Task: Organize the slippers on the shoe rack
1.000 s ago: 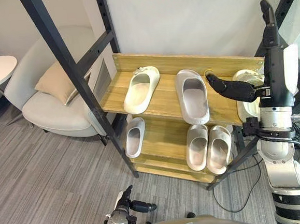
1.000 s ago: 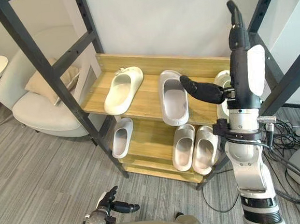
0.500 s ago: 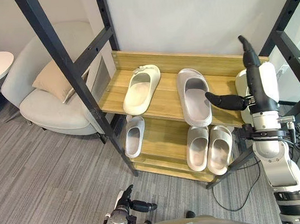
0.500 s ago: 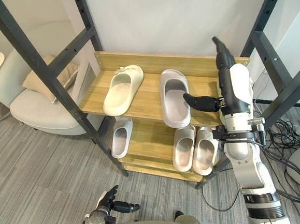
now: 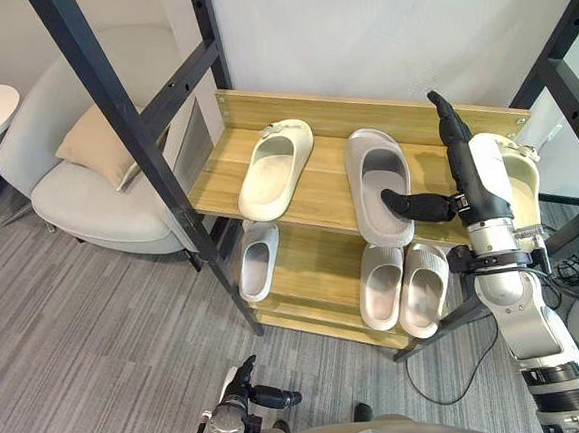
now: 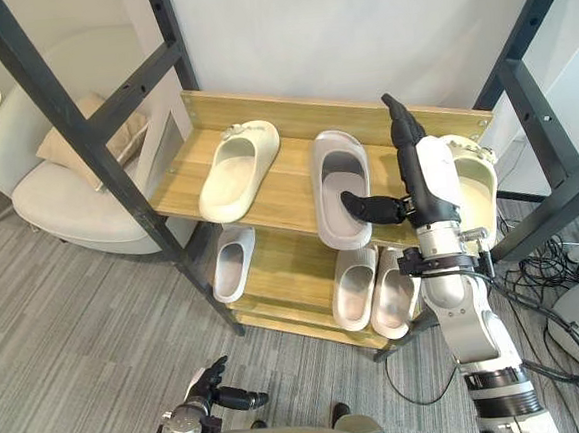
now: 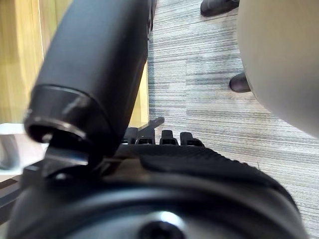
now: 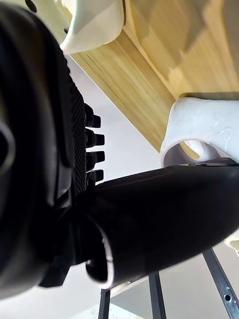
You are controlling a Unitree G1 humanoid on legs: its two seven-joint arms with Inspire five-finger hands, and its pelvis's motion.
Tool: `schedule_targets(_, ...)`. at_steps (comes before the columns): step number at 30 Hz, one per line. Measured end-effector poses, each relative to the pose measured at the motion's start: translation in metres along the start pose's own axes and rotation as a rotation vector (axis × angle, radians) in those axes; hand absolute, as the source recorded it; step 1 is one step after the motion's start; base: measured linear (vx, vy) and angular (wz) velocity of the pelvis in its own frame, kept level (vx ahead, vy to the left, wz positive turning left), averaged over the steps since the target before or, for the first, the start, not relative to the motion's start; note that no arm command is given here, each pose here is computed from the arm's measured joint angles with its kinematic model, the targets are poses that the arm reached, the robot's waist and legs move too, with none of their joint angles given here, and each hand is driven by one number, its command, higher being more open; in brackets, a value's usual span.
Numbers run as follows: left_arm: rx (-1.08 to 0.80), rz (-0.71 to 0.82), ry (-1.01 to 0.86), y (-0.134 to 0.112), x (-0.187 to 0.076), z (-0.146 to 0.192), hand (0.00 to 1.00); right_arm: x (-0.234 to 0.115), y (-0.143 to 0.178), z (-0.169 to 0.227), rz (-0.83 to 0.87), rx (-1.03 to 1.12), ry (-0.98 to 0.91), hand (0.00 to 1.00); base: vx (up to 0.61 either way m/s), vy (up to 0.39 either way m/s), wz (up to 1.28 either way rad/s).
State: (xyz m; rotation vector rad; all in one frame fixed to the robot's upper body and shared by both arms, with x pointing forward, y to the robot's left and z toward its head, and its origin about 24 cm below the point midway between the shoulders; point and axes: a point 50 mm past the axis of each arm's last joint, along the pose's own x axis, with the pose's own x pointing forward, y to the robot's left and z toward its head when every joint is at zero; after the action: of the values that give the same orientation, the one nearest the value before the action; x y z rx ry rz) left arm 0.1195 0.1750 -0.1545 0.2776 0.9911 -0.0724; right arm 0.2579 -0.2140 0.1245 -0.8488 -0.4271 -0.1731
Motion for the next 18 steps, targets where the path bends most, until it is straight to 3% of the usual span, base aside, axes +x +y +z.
schedule_targets(18, 0.007, 0.002, -0.004, 0.002, 0.0, 0.001, 1.0, 0.016, 0.004, 0.001, 0.023, 0.063, -0.009, 0.0, 0.0, 0.002, 0.01)
